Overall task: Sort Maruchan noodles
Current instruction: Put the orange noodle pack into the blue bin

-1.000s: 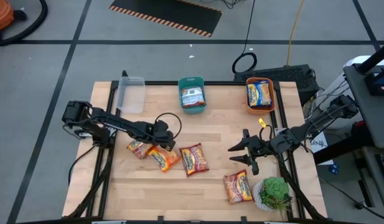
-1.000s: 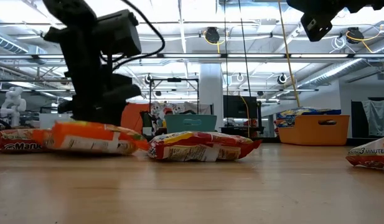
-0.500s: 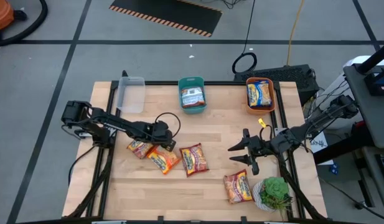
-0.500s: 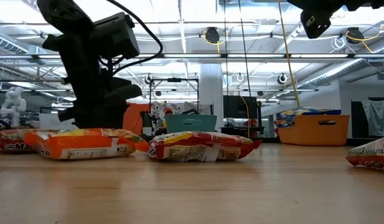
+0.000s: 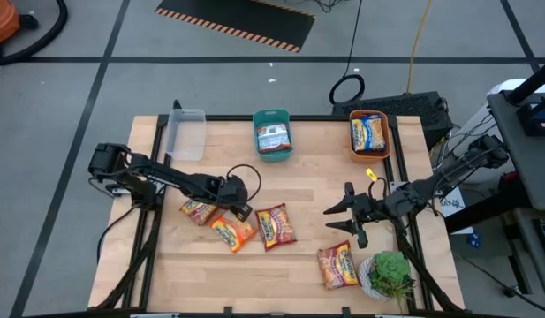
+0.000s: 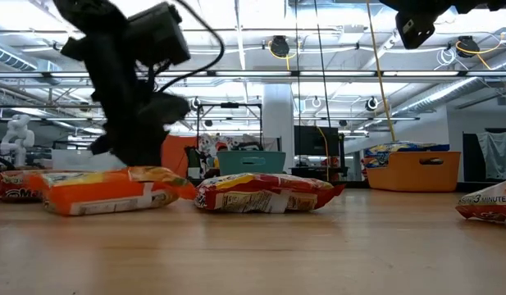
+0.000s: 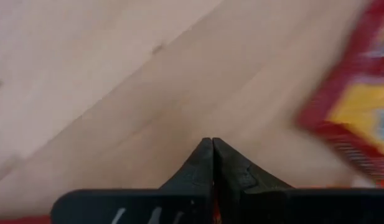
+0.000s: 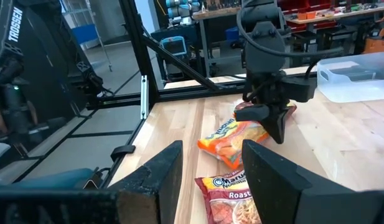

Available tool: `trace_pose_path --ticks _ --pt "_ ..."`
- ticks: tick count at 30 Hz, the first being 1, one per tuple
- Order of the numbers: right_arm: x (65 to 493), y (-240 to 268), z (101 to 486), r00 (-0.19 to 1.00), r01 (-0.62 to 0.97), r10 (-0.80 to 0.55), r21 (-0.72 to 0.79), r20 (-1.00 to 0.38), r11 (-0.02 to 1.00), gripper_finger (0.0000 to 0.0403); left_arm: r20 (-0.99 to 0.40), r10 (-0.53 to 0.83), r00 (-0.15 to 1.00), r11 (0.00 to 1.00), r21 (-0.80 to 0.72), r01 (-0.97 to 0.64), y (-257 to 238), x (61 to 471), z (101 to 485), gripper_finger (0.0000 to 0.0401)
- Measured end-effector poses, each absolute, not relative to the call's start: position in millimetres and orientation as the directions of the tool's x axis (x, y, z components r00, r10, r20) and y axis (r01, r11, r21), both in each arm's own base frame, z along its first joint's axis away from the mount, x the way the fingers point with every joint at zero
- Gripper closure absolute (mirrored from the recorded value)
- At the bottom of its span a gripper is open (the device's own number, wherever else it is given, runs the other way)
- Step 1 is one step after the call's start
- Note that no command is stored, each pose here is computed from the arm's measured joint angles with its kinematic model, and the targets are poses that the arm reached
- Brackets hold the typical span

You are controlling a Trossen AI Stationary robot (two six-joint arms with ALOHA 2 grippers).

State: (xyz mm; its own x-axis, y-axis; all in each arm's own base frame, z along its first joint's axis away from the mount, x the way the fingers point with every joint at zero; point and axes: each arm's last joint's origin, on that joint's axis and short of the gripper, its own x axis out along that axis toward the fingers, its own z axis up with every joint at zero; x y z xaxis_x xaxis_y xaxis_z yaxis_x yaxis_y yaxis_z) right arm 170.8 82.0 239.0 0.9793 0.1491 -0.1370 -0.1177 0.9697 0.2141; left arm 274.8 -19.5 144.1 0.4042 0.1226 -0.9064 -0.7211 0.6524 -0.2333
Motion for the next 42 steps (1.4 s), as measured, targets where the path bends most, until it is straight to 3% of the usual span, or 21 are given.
trace_pose_path --ticks 11,18,24,33,42 --pt "173 79 247 0.995 -0.078 0.089 0.189 -0.052 0.979 0.0243 -0.83 0.122 0.544 0.797 -0.244 -0.552 -31 306 188 0.0399" --pt "174 76 251 0.997 -0.071 0.075 0.16 -0.018 0.985 0.0243 -0.82 0.119 0.559 0.848 -0.21 -0.487 -28 311 196 0.04" --pt "176 70 250 0.999 -0.037 0.042 0.131 -0.031 0.991 0.0243 -0.872 0.09 0.481 0.84 -0.193 -0.507 -24 304 192 0.0386" --pt "178 65 242 0.994 -0.003 0.013 0.096 -0.104 0.995 0.0243 -0.873 -0.047 0.485 0.968 -0.16 -0.195 -61 296 197 0.034" --pt "178 64 239 0.99 0.002 0.01 0.086 -0.137 0.996 0.0243 -0.949 0.164 0.269 0.964 0.097 -0.246 -82 262 188 0.0282"
